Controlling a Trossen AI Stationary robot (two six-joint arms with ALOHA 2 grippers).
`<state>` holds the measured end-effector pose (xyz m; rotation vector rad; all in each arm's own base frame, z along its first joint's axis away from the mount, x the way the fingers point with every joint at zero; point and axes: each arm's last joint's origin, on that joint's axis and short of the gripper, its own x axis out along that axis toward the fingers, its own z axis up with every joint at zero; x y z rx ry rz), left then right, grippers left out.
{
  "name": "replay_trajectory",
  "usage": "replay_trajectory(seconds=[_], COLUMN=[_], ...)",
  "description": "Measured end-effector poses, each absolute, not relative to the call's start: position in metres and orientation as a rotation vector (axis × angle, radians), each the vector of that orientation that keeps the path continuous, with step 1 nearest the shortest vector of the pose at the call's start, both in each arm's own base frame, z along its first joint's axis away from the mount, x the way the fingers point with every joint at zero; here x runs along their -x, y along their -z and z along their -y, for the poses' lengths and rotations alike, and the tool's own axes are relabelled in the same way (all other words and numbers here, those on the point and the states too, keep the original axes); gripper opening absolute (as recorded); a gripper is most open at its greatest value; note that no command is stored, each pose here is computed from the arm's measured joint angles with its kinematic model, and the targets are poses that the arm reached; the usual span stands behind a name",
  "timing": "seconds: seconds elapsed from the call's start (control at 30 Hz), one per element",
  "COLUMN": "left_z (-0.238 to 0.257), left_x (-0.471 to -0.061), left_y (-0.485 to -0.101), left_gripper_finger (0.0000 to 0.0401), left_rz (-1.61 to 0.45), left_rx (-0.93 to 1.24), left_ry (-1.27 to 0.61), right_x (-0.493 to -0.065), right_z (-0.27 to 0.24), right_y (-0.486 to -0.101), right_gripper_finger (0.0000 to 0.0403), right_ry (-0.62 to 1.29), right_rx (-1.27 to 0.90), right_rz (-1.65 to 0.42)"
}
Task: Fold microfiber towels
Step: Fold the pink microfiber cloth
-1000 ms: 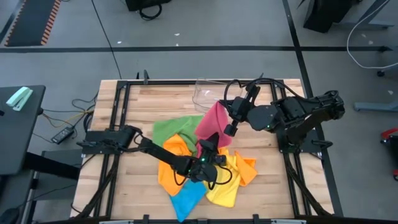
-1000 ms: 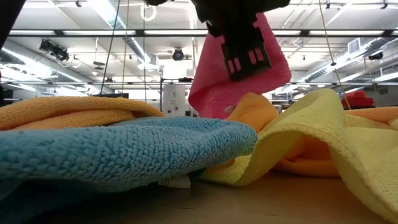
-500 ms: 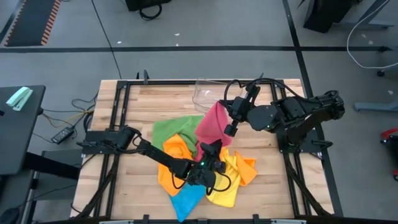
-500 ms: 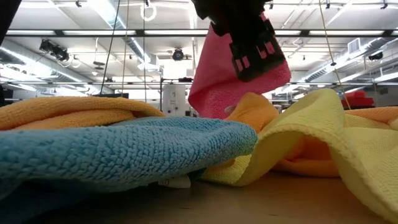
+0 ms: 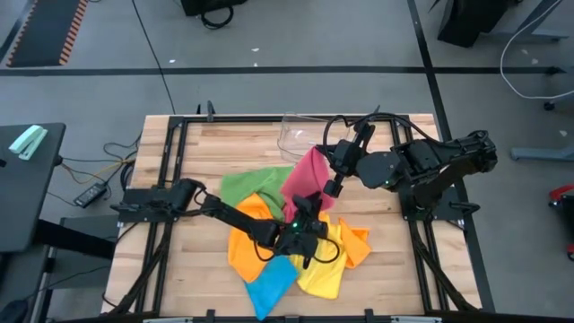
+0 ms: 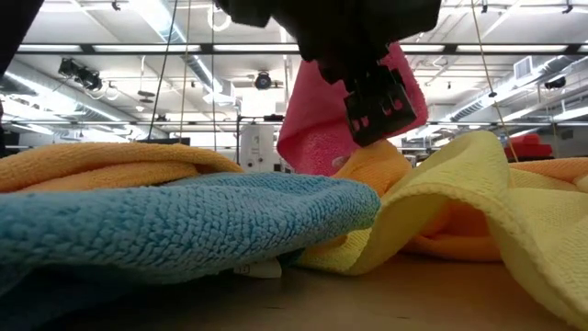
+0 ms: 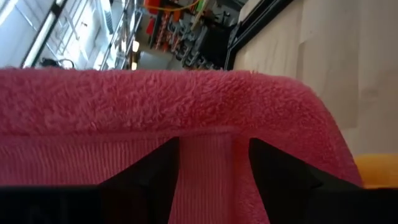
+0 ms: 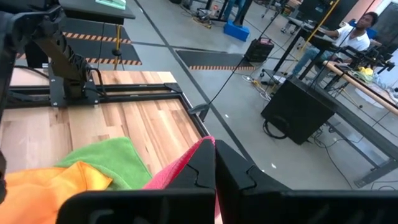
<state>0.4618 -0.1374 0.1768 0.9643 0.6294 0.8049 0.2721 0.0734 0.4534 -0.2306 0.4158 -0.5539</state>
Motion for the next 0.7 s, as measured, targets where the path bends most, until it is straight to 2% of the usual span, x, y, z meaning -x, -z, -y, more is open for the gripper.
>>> replay_trajectory(seconds=[0.5, 0.7], left_z=[0.1303, 0.1298], left_x=[-0.4622, -0.4623], left_y=[-0.1764, -0.1763], left_gripper_finger=[0.0169, 0.0129], left_rz=[-0.639, -0.64], left_rx=[-0.943, -0.943], left_ry=[-0.868, -0.87], right_x=[-0.2722, -0.2721], right_z=[-0.0735, -0.0735], right_y=[-0.4533, -0.4534], right_gripper_finger=[0.0009, 0.0011], right_ry=[0.55, 0.55], right_rx=[0.229, 0.229], right_rz=[-0.416, -0.416])
